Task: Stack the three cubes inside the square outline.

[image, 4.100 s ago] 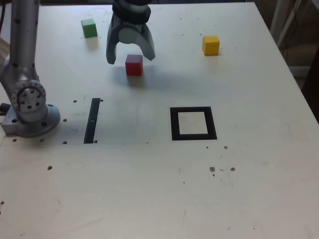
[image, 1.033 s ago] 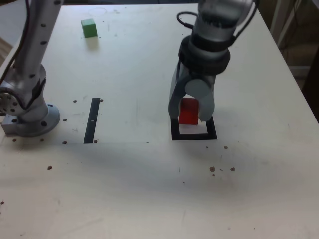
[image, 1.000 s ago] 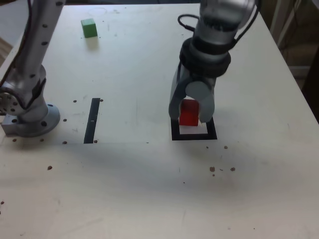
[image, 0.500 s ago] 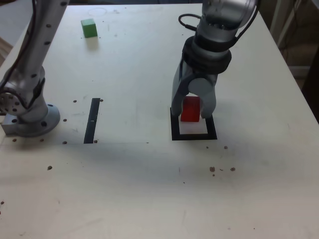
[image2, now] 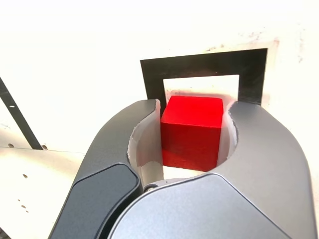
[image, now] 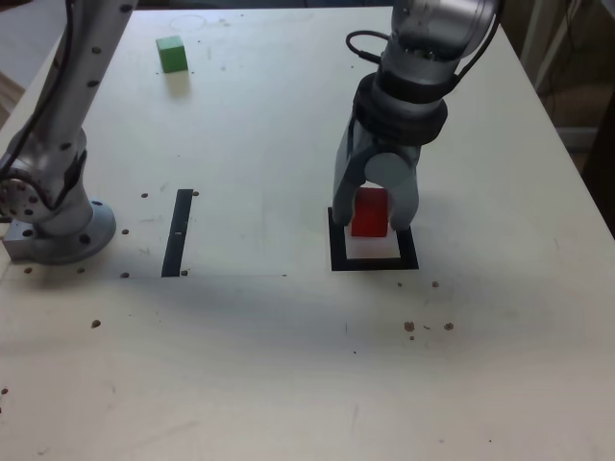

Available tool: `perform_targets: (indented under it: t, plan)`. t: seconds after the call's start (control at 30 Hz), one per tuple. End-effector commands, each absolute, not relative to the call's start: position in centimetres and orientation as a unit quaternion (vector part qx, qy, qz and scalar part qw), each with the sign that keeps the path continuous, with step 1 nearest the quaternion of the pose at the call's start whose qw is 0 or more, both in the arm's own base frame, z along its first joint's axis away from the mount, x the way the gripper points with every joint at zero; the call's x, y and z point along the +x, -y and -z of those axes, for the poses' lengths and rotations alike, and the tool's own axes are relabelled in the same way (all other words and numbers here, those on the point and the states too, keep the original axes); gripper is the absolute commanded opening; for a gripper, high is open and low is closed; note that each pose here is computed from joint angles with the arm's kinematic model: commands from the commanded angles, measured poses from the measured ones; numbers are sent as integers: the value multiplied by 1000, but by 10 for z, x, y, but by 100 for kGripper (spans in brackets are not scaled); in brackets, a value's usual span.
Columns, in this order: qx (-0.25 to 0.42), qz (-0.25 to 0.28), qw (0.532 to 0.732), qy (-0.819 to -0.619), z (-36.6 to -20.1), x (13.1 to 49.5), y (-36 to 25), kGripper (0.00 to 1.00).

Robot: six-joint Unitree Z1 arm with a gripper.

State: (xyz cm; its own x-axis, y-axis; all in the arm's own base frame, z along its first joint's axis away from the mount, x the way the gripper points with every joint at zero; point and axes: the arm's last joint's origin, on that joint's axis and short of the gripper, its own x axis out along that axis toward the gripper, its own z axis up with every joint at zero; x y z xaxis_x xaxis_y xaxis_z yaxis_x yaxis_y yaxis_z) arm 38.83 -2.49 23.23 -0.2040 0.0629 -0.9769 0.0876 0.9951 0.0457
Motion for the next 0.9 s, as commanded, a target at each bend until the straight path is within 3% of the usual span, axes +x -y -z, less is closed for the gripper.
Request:
perform_targets:
  t: [0.0, 0.33, 0.53, 0.7, 0.87]
  plan:
    - [48, 12, 628, -777, -228, 392, 25, 54]
    - [46, 15, 618, -785, -218, 395, 25, 57]
    - [57, 6, 635, -771, -237, 387, 23, 98]
    - [57, 5, 656, -753, -256, 382, 23, 100]
    - [56, 6, 663, -746, -266, 375, 23, 100]
